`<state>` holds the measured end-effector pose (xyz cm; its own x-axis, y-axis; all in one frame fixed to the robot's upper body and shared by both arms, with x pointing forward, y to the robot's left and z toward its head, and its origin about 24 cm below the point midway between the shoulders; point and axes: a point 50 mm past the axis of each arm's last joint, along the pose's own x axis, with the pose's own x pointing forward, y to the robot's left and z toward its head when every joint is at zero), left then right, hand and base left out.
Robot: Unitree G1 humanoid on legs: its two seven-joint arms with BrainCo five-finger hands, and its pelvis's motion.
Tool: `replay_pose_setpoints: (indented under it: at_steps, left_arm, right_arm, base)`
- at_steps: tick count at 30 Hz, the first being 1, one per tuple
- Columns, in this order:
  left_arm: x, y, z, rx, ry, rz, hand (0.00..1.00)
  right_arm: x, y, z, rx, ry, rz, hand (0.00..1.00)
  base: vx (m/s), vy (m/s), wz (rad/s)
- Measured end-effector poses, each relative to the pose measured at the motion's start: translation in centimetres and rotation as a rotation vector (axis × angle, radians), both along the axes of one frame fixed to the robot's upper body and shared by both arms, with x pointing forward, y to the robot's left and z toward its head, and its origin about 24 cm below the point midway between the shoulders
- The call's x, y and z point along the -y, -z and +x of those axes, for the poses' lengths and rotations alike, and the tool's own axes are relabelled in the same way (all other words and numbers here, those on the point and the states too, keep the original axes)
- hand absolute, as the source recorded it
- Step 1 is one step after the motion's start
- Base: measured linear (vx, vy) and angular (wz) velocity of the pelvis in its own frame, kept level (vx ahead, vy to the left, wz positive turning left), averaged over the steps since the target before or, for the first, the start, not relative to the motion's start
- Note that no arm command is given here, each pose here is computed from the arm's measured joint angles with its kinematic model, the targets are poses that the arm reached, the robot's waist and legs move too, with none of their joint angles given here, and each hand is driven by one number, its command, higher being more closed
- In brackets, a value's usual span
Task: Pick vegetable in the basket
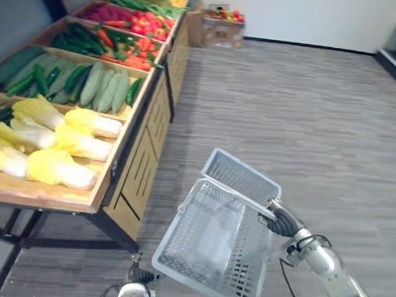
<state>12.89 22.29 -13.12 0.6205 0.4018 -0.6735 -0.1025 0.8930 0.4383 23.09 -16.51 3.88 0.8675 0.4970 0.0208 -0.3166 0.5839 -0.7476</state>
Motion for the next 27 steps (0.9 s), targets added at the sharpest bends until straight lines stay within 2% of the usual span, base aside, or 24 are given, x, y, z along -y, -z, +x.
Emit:
replay_pose_setpoints:
  at_steps: [7,11,16,21,27]
  left_arm:
    - [0.9,1.7,-3.3,-0.123,-0.098,-0.054,0.00]
    - [0.6,1.8,-3.6,-0.121,-0.156,-0.072,0.00]
    - [0.3,2.4,-6.2,-0.203,-0.205,-0.070,0.00]
    - [0.2,2.8,-7.1,-0.271,-0.221,-0.063,0.00]
    - [1.3,3.7,-13.5,-0.468,-0.317,-0.100,0.00]
  right_arm:
    - [0.0,0.1,1.0,-0.045,-0.033,-0.043,1.00]
    - [0.3,0.3,0.8,-0.064,-0.026,-0.041,1.00]
    - [0.9,0.9,0.8,-0.093,-0.013,-0.063,1.00]
    - [1.2,0.9,0.9,-0.098,-0.008,-0.072,1.00]
    - [0.3,0.7,0.7,-0.068,-0.068,-0.052,1.00]
  base:
    - [0.54,-0.166,-0.14]
    - [0.35,-0.071,0.00]
    - [0.21,0.114,0.26]
    - [0.17,0.189,1.06]
    - [0.12,0.154,0.46]
